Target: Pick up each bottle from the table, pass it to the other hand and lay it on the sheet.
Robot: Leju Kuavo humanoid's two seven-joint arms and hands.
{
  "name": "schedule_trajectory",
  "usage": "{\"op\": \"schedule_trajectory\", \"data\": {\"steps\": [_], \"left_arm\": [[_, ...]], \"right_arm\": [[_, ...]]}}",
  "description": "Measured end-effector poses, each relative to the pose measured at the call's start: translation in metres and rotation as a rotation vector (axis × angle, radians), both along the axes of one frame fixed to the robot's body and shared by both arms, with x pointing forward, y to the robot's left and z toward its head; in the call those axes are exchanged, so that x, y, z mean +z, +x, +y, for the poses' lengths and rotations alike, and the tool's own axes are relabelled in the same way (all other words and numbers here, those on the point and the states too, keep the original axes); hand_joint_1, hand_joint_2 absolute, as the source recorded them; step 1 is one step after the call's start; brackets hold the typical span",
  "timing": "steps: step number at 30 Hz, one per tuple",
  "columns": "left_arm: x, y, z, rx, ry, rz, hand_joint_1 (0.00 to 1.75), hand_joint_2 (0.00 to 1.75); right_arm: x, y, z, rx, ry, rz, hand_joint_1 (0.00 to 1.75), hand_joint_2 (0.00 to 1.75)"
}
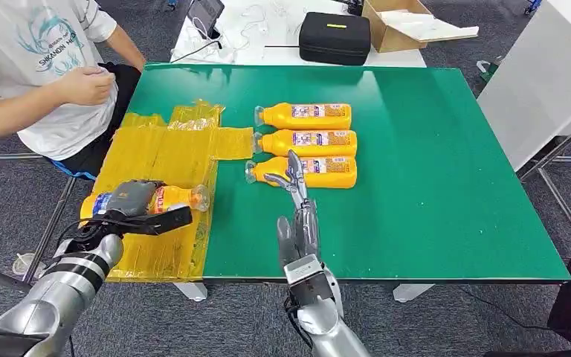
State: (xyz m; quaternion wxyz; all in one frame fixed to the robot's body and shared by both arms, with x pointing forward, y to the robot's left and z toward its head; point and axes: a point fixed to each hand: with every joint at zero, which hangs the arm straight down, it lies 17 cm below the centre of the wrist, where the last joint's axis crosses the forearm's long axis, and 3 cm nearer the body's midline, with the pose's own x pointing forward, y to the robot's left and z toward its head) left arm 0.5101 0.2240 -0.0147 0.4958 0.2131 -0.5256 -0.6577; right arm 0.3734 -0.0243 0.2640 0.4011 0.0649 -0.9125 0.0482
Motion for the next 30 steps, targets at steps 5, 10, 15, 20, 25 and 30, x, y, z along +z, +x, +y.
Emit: {"op": "schedule_trajectory", "data": {"steps": [5, 10, 15, 20, 25, 30], "left_arm": [[-0.001, -0.001, 0.0, -0.003, 0.001, 0.008, 1.27, 1.75], [-0.006, -0.005, 0.001, -0.017, 0.012, 0.031, 1.27, 1.75], [-0.013, -0.027, -0.006, -0.038, -0.167, 0.219, 0.0, 0.0], [0.001, -0.036, -0.01, -0.05, -0.359, 0.326, 0.0, 0.0], [0.024, -0.031, -0.019, 0.005, -0.586, 0.254, 0.0, 0.0], [0.055, -0.011, -0.023, 0.119, -0.73, -0.002, 0.0, 0.0]], "right_arm": [[0.0, 0.0, 0.0, 0.002, 0.0, 0.002, 0.0, 0.0], [-0.003, 0.001, 0.003, 0.009, -0.001, 0.011, 0.0, 0.0], [-0.012, 0.007, 0.011, 0.037, 0.001, 0.047, 0.0, 0.0], [-0.022, 0.013, 0.016, 0.049, -0.002, 0.08, 0.0, 0.0], [-0.028, 0.014, 0.018, 0.052, -0.012, 0.093, 0.0, 0.0], [-0.032, 0.015, 0.022, 0.046, -0.041, 0.106, 0.0, 0.0]]}}
